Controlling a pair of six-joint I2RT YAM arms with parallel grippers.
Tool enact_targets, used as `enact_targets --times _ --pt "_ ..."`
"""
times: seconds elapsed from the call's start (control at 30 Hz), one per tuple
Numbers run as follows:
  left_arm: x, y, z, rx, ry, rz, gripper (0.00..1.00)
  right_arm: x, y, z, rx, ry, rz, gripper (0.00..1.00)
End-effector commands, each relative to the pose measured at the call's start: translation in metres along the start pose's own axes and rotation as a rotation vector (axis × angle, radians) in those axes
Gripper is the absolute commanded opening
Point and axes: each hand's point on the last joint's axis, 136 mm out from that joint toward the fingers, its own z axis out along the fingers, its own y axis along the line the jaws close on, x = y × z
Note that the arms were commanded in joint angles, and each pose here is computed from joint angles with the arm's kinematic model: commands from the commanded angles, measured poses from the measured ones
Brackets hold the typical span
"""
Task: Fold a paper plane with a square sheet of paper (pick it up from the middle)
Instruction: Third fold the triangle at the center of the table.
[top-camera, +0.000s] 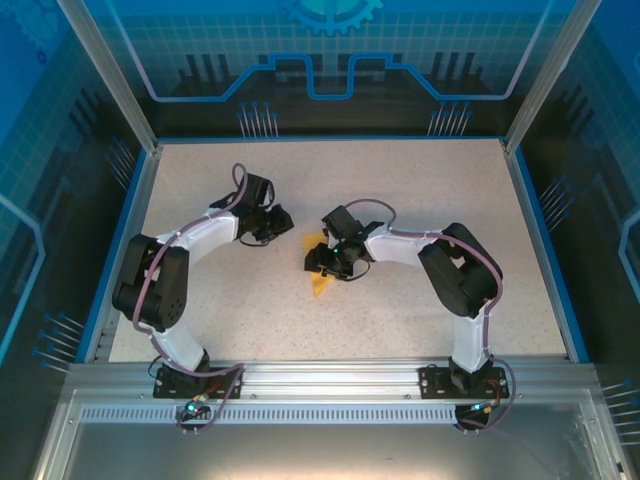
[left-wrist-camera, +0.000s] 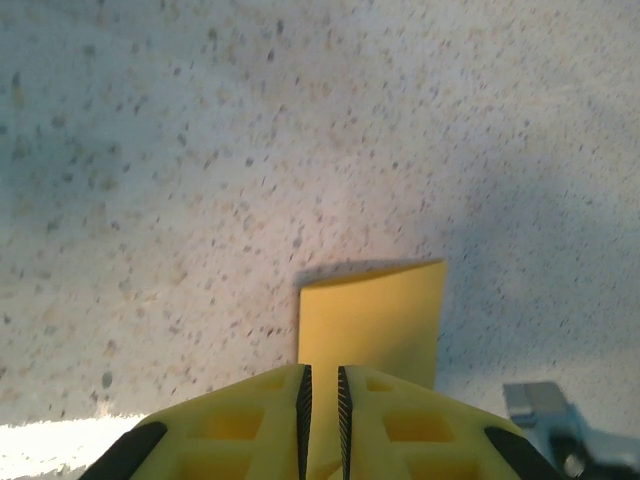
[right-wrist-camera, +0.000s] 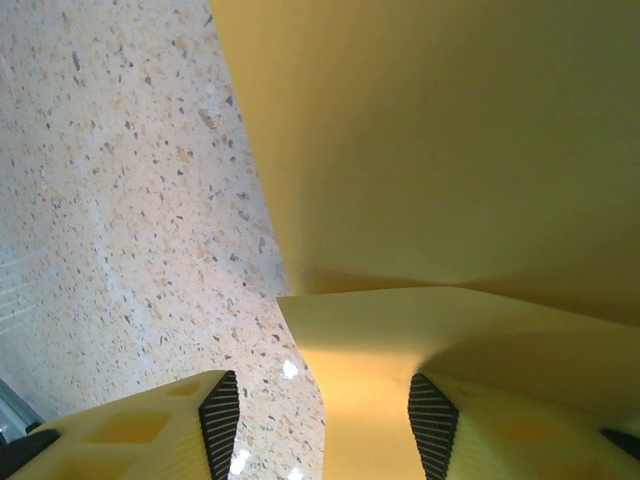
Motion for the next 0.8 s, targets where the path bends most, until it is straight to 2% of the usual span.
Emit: enact_targets --times 0.0,0.2,0.37,0.47,0.6,0.77 --pt "0.020 0.004 -0.005 0.030 0.056 -0.036 0.20 0.022 -0.040 0.016 0.135 0.062 0.042 0.48" --pt "0.045 0.007 -0.002 0.093 0.130 -0.066 0.19 0.022 -0.047 0.017 0.147 0.062 0.063 0.39" --pt "0.061 0.006 -0.002 0.132 0.171 -0.071 0.19 0.024 -0.053 0.018 0.167 0.067 0.069 0.19" --pt "0.075 -0.002 0.000 0.161 0.209 -0.055 0.18 0.026 -0.057 0.019 0.182 0.077 0.065 0.11" --pt "0.095 -0.015 0.007 0.190 0.267 -0.016 0.16 0.028 -0.061 0.021 0.193 0.087 0.064 0.09" --pt "0.109 -0.015 0.017 0.169 0.305 0.002 0.12 0.027 -0.061 0.020 0.195 0.084 0.066 0.09"
